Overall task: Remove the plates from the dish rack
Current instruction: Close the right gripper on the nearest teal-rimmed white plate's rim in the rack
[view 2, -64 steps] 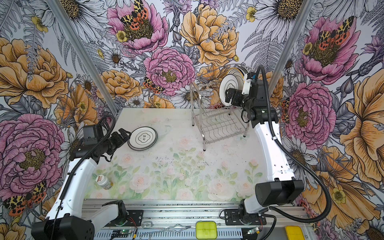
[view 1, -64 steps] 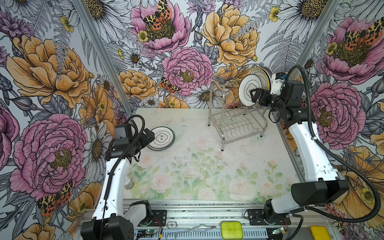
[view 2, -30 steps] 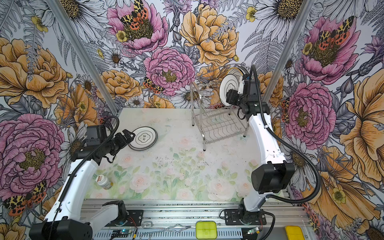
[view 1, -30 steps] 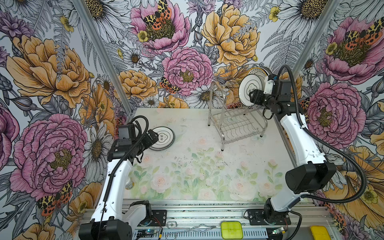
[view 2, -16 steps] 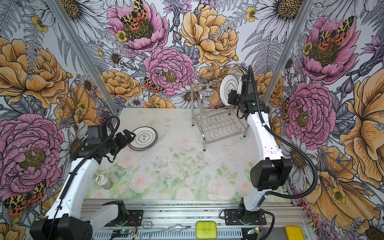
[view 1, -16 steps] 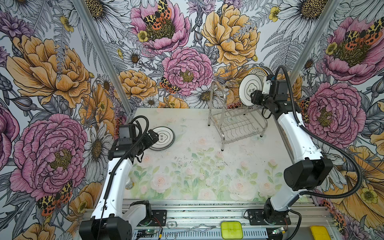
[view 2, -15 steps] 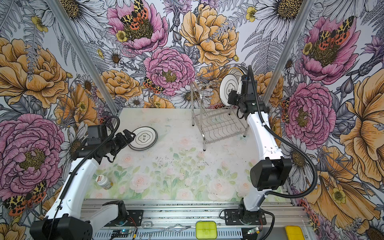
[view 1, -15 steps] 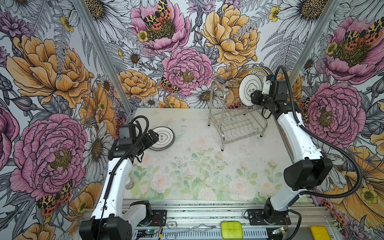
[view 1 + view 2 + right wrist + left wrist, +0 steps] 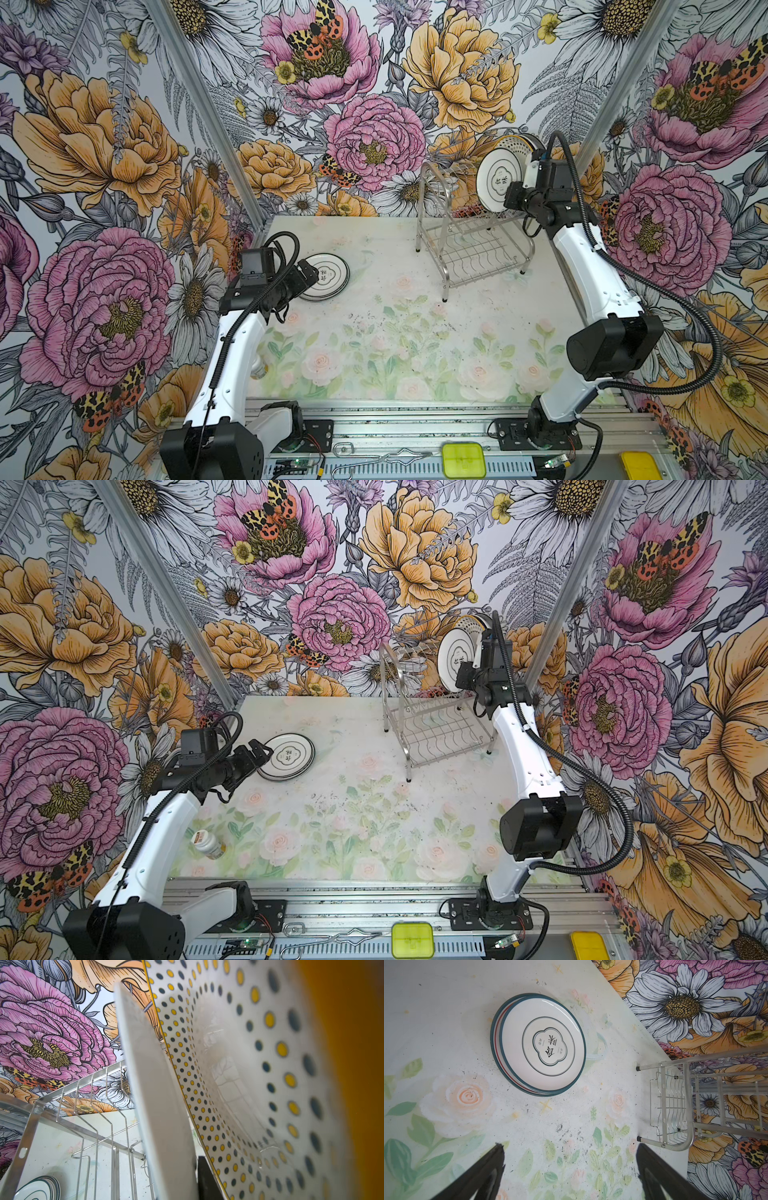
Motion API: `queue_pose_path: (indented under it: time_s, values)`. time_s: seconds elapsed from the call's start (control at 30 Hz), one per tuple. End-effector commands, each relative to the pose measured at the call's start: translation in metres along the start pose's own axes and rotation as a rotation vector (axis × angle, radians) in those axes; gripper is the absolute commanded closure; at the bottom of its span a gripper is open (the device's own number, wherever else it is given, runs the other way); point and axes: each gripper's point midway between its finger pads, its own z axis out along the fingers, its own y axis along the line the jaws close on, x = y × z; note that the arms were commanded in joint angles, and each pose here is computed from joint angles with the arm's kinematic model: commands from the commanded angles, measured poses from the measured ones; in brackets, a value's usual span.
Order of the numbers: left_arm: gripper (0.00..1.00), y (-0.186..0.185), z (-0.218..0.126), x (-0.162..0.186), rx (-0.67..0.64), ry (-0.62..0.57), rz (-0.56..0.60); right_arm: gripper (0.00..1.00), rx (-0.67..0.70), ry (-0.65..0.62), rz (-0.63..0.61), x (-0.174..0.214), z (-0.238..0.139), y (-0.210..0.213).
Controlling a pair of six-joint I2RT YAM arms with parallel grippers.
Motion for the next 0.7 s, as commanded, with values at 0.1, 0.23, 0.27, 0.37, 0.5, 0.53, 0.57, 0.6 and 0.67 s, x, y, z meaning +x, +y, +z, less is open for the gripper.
queue_pose_path:
  time_s: [0.1, 0.23, 0.27, 0.37, 0.5, 0.53, 0.57, 0.6, 0.67]
  values:
    - [0.01, 0.005, 0.005, 0.001, -0.029, 0.002, -0.009, 0.89, -0.01, -0.06, -0.03, -0.016, -0.003, 0.01]
    - [0.01, 0.009, 0.006, -0.001, -0.051, -0.009, -0.027, 0.96, -0.011, -0.076, -0.038, -0.021, -0.006, 0.012]
    - [0.01, 0.009, 0.007, -0.002, -0.053, -0.01, -0.029, 0.97, -0.013, -0.08, -0.04, -0.022, -0.007, 0.013]
    - [0.01, 0.01, 0.008, -0.002, -0.061, -0.009, -0.035, 1.0, -0.014, -0.094, -0.045, -0.026, -0.011, 0.015]
    - [0.01, 0.012, 0.011, -0.002, -0.07, -0.002, -0.042, 1.0, -0.015, -0.108, -0.052, -0.031, -0.015, 0.017]
    - [0.01, 0.012, 0.011, -0.002, -0.07, -0.003, -0.044, 1.0, -0.014, -0.114, -0.057, -0.032, -0.017, 0.018]
    - [0.01, 0.013, 0.011, -0.002, -0.072, -0.002, -0.044, 1.0, -0.012, -0.117, -0.06, -0.033, -0.017, 0.018]
    - [0.01, 0.013, 0.012, -0.002, -0.075, 0.0, -0.046, 1.0, -0.009, -0.122, -0.064, -0.034, -0.018, 0.019]
    - [0.01, 0.013, 0.013, -0.002, -0.076, 0.001, -0.046, 1.0, -0.004, -0.133, -0.072, -0.037, -0.021, 0.02]
